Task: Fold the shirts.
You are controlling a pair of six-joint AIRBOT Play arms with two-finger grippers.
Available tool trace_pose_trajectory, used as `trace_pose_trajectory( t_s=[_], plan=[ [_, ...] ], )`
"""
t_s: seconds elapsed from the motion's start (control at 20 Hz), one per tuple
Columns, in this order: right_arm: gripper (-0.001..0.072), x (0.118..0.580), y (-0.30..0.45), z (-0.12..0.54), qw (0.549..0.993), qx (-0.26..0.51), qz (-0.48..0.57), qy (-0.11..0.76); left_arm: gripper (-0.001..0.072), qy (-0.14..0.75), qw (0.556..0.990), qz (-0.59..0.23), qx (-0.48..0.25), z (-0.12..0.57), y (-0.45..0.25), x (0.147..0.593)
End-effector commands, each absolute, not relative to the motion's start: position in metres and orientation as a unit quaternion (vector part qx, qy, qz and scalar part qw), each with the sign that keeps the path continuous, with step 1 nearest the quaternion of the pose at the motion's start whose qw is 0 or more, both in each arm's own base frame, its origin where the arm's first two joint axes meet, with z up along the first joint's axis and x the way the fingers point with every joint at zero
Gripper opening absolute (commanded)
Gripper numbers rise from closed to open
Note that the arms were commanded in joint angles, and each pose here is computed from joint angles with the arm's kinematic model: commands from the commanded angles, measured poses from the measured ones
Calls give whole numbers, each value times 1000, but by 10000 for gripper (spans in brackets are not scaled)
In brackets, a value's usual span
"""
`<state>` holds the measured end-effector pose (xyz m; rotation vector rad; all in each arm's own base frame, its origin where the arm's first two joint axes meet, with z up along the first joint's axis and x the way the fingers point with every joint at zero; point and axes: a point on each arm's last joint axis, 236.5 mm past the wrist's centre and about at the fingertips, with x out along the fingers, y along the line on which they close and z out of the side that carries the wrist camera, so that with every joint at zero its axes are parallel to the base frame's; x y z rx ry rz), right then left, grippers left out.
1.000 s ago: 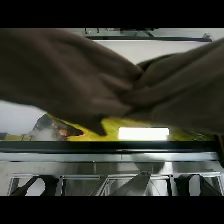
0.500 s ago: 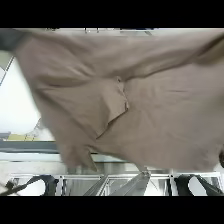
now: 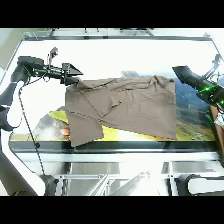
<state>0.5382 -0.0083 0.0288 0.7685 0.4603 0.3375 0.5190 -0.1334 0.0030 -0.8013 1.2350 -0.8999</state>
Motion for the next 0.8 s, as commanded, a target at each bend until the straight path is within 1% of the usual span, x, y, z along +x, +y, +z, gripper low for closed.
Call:
trace_pose_trajectory(
  t_s=[0.0,0.1,0.15,0.2,0.35,0.4,0.45,0.5,0.6,0.7,0.75],
  plan=[
    [423,511,-32,12,852,398,158,301,713,584,594,-384,-398,11,-103,507],
    [424,480,-55,9,833,405,145,348,713,602,572,-386,-402,28,-83,482],
    [424,463,-68,6,824,408,136,369,712,623,565,-369,-395,25,-71,465],
    [423,450,-79,3,813,418,129,385,712,652,562,-338,-380,15,-58,446],
    [423,416,-83,-5,777,457,143,409,712,743,556,-206,-310,-42,-7,377],
    [423,409,-79,-12,767,467,143,416,712,755,556,-174,-302,-58,5,360],
    [423,401,-73,-21,757,476,142,424,711,754,557,-158,-310,-69,11,348],
    [422,395,-67,-29,751,481,144,429,693,752,555,-147,-323,-79,14,340],
    [421,386,-57,-41,736,495,142,439,693,757,540,-137,-341,-97,13,325],
    [421,379,-50,-45,730,498,148,445,693,765,520,-152,-347,-111,-2,313],
    [421,377,-47,-43,726,499,154,447,693,761,517,-167,-355,-114,-13,313]
  ],
)
